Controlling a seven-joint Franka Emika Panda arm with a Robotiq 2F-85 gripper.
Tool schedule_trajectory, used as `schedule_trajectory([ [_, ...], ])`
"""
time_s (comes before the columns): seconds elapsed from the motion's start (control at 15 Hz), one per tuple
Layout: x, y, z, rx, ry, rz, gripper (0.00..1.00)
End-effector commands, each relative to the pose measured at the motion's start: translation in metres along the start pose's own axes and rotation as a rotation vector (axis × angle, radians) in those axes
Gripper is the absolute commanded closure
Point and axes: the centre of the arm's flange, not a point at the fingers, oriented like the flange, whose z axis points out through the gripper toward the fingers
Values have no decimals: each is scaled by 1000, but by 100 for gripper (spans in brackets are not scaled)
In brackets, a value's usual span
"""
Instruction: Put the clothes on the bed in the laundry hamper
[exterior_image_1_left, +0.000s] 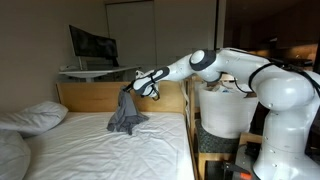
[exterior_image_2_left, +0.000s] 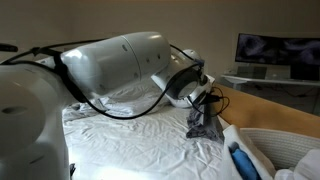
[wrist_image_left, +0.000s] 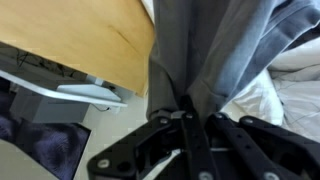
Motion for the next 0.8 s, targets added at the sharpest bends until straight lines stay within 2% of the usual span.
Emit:
schedule_trajectory([
  [0.0, 72, 16, -24, -130, 56, 35, 93],
  [0.13, 102, 28, -43, -170, 107, 59, 93],
  [0.2, 103, 36, -49, -171, 100, 46, 94],
  [0.27, 91, 29, -30, -139, 99, 37, 92],
  [0.4, 103, 39, -38, -158, 110, 32, 92],
  [0.67, 98, 42, -38, -163, 99, 27, 92],
  [0.73, 98, 41, -38, -163, 99, 27, 95],
])
